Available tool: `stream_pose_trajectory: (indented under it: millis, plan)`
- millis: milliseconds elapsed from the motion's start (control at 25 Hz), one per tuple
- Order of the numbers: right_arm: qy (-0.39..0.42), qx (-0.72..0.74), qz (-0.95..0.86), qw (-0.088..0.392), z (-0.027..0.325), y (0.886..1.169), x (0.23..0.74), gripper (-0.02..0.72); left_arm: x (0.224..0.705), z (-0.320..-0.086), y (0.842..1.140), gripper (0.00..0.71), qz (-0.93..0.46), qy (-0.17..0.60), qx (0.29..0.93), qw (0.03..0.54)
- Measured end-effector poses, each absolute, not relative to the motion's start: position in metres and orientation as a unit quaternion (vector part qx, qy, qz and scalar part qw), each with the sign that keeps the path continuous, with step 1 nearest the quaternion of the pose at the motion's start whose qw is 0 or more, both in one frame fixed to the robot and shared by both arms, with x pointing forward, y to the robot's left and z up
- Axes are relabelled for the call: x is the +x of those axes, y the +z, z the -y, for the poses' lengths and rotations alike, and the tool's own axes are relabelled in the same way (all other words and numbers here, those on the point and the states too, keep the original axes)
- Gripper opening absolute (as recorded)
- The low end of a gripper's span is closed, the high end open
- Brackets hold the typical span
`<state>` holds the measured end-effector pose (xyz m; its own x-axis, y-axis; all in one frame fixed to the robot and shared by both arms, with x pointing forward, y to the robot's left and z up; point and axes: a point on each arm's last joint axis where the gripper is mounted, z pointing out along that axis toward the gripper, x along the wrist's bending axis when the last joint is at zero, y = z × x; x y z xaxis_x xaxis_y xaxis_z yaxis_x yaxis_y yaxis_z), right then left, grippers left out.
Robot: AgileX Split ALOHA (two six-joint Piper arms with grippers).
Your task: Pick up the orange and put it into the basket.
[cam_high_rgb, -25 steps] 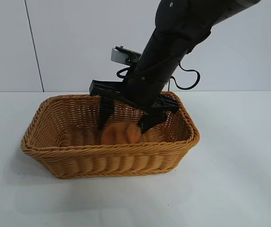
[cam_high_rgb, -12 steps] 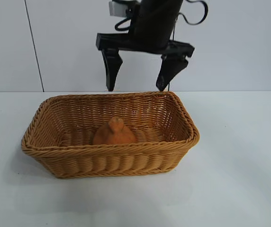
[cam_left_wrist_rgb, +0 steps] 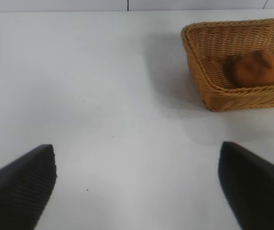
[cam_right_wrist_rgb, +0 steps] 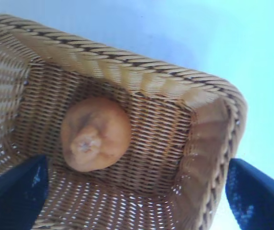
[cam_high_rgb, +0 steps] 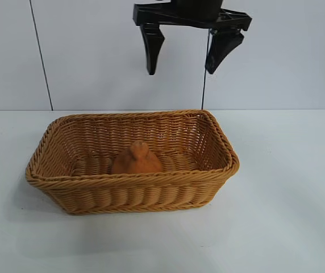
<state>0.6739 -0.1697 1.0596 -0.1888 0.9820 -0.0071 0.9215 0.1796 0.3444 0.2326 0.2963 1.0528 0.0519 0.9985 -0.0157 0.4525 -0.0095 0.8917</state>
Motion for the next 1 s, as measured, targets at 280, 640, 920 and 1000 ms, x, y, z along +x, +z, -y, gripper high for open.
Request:
stream_pose_trajectory:
  millis: [280, 640, 920, 1000]
  plan:
    - [0.112, 0.696, -0.696, 0.135, 0.274, 1.06, 0.692, 0.694, 0.233, -0.296, 1.053, 0.655, -0.59, 0.355, 0.615, 0.384]
    - [0.123, 0.685, -0.708, 0.117, 0.263, 1.059, 0.691, 0.694, 0.233, -0.296, 1.053, 0.655, -0.59, 0.355, 0.615, 0.384]
    - [0.131, 0.665, -0.727, 0.109, 0.238, 1.06, 0.688, 0.694, 0.233, -0.296, 1.053, 0.655, -0.59, 0.355, 0.615, 0.384]
    - [0.132, 0.667, -0.725, 0.11, 0.24, 1.061, 0.687, 0.694, 0.233, -0.296, 1.053, 0.655, -0.59, 0.355, 0.615, 0.384]
